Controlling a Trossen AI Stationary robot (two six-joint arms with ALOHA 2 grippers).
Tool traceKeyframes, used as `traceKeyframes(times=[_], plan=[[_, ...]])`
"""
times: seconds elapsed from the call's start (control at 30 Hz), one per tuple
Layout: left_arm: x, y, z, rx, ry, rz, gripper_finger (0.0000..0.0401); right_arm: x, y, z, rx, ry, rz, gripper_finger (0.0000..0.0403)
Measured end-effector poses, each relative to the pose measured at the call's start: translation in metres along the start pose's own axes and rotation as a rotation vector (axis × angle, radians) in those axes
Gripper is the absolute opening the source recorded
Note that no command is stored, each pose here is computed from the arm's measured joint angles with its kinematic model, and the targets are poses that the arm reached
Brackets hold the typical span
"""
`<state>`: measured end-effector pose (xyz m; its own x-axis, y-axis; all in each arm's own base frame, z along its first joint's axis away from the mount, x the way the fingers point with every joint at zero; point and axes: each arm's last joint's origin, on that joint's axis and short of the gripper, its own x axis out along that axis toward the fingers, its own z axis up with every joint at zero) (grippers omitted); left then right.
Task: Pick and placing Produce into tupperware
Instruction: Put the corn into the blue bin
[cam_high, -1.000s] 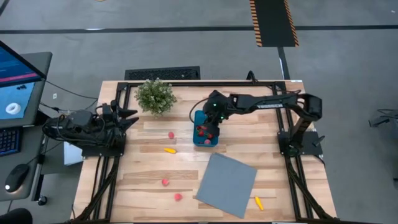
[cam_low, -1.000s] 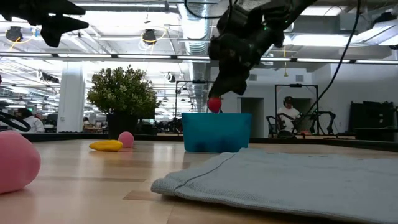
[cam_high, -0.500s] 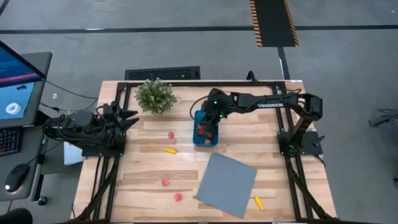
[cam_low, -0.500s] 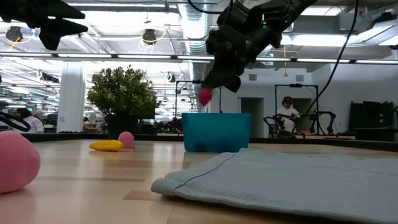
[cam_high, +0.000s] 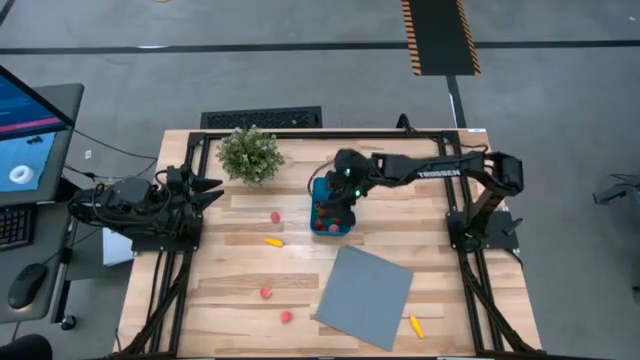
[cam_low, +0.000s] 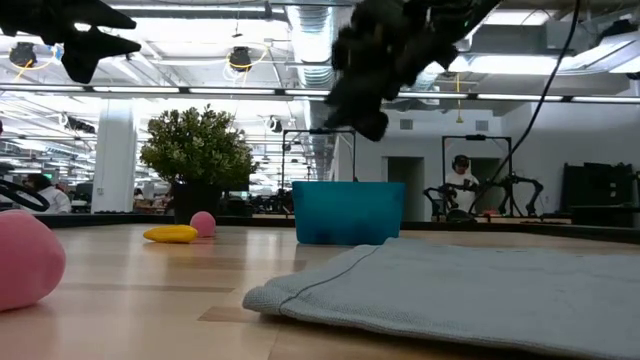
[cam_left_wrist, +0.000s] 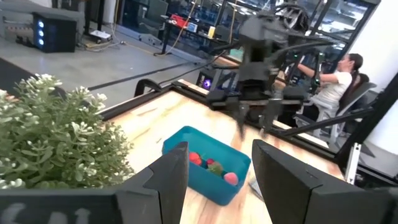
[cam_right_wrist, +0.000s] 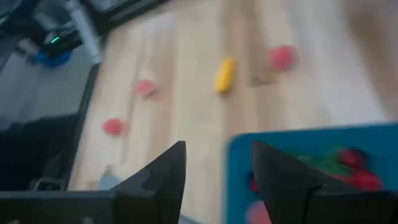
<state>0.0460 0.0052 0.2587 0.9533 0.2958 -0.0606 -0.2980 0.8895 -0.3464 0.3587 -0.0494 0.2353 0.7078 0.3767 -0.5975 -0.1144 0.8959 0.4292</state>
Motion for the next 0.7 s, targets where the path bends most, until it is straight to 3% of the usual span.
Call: traceKeyframes(times=[0.17,0.23,0.47,0.7], plan=[[0.0,0.0,0.0,0.005,0.002,-0.006,0.0167,0.002,0.049,0.012,-0.25,-0.129,0.08,0.0192],[0.0,0.0,0.0,0.006,0.002,-0.006,0.0167,-0.005,0.058,0.013,-0.285,-0.174,0.09,0.018],[0.0,-0.001,0.0,-0.008,0.013,-0.032,0.0167,-0.058,0.069,-0.005,-0.255,-0.357,0.112,0.0136],[0.002,-0.003,0.001,-0.024,0.012,-0.048,0.0167,-0.103,0.094,-0.045,-0.24,-0.523,0.166,0.0129]])
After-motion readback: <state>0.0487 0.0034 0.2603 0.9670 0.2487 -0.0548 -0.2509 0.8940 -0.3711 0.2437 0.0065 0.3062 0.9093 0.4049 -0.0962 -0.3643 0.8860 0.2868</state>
